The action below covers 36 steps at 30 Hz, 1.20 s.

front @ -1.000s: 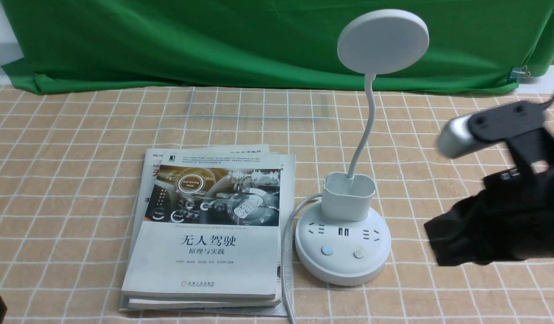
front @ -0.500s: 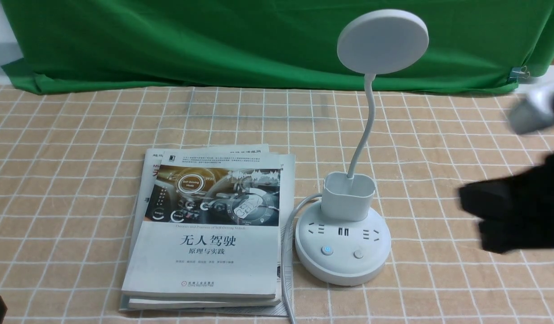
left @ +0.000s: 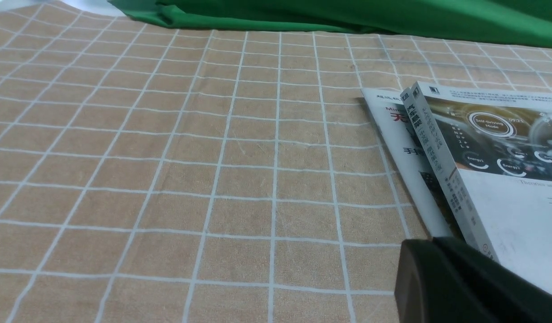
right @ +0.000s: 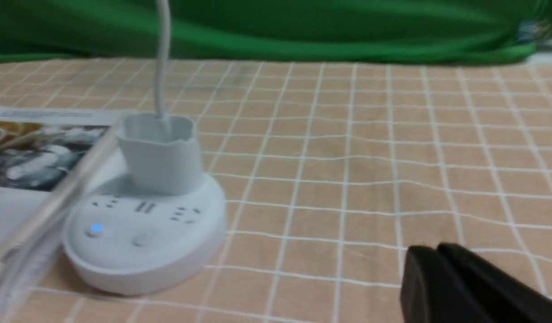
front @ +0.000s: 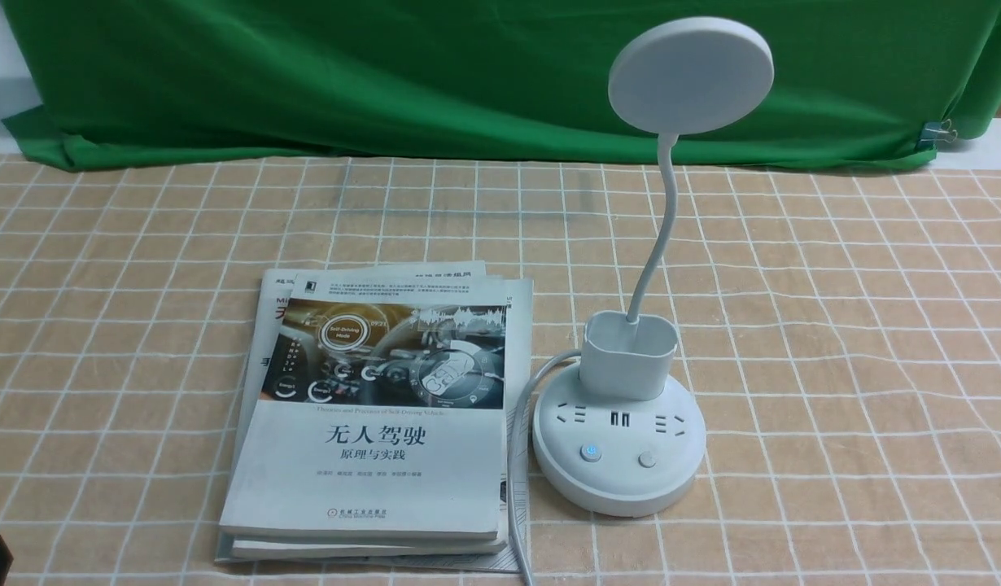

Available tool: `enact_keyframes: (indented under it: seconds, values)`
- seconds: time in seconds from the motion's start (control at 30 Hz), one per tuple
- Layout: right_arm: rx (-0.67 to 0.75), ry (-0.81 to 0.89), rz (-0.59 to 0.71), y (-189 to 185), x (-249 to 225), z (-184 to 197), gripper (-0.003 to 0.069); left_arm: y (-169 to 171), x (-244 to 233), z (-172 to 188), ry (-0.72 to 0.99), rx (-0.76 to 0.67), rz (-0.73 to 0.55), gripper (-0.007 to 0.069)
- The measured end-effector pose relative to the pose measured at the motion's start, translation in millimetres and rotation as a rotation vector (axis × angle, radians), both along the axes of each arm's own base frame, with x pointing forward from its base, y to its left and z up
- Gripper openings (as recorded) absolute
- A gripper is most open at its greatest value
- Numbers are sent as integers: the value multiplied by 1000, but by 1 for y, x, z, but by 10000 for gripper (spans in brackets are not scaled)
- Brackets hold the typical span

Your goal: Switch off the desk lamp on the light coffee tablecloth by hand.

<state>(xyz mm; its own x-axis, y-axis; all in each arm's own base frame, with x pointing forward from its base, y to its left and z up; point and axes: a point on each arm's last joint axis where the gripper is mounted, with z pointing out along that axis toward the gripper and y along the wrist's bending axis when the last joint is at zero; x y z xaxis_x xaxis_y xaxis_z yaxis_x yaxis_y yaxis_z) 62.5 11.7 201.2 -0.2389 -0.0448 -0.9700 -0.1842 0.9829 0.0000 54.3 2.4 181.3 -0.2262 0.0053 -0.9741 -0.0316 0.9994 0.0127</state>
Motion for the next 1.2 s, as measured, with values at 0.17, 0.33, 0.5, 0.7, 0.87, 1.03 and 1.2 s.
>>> enact_keyframes:
  seconds: [0.17,0.33,0.5,0.7,0.87,1.03,1.2]
  values:
    - [-15,-48,-2,-2,-6,-14,25,0,0,0,0,0,0,5]
    - [-29,-96,-1,-2,-8,-11,25,0,0,0,1,0,0,5]
    - [-40,-99,-19,-3,-7,-11,25,0,0,0,0,0,0,5]
    - [-40,-99,-24,-3,-7,-11,27,0,0,0,0,1,0,5]
    - [-40,-99,-24,-3,-7,-11,42,0,0,0,0,2,0,5]
    - [-40,-99,-24,-3,-7,-11,64,0,0,0,0,2,0,5]
    - [-39,-98,-24,-3,-7,-11,80,0,0,0,0,2,0,5]
